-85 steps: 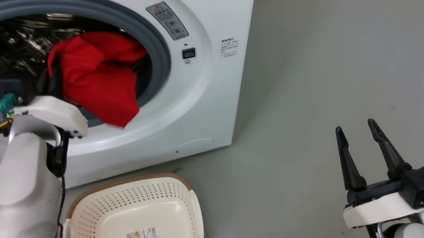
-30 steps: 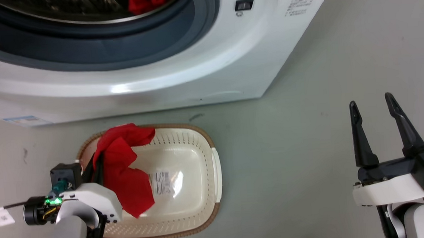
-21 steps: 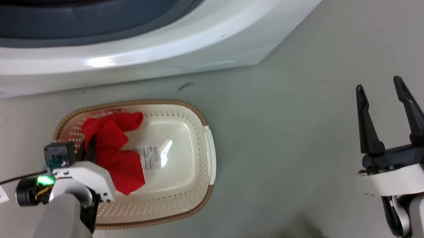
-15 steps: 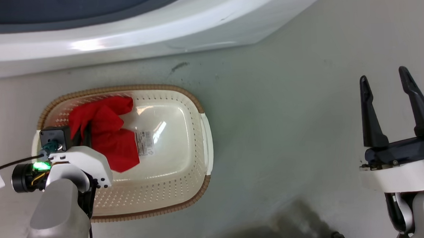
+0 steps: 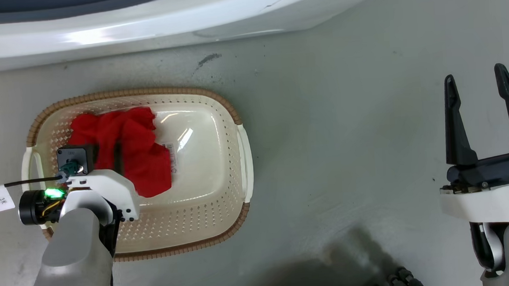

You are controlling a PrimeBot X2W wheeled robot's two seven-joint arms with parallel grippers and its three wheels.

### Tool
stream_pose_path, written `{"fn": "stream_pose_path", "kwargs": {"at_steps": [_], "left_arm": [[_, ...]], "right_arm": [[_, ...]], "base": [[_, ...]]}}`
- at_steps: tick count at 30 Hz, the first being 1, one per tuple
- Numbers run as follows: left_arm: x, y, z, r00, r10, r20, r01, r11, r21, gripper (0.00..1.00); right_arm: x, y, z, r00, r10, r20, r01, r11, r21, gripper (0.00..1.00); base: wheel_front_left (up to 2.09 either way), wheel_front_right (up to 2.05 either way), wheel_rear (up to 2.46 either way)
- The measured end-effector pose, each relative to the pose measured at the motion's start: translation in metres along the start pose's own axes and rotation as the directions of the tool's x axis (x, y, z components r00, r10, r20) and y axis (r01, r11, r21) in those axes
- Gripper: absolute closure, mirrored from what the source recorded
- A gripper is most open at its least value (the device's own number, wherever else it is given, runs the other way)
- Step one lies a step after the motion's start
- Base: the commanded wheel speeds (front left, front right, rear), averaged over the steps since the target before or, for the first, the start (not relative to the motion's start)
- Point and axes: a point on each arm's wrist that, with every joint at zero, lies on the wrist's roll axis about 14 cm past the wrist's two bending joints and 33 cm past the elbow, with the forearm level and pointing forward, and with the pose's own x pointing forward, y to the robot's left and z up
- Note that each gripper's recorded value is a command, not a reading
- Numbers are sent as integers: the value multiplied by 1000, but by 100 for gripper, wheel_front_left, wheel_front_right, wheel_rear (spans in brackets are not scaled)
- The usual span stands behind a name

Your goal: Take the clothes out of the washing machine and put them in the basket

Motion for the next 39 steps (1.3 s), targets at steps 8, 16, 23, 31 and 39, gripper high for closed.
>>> {"fn": "stream_pose_path", "kwargs": {"at_steps": [8,16,23,31,39], "left_arm": [[-29,-3,13,999,-22,38,20,998,55,0],[-78,-10,54,979,-32,199,33,999,-1,0],[-130,-20,93,926,-43,374,48,999,-4,0],[-186,-33,138,823,-46,567,72,997,-23,0],[-221,-46,176,724,-98,682,99,994,37,0]], "right_arm": [[-8,-1,26,999,-2,53,2,1000,9,0],[-32,-6,63,992,-17,125,15,1000,17,0],[-62,-11,90,982,-34,186,28,999,33,0],[-91,-20,111,967,-68,244,54,997,62,0],[-107,-19,115,963,-75,257,52,994,93,0]], "base": [[0,0,0],[0,0,0],[0,0,0],[0,0,0],[0,0,0]]}}
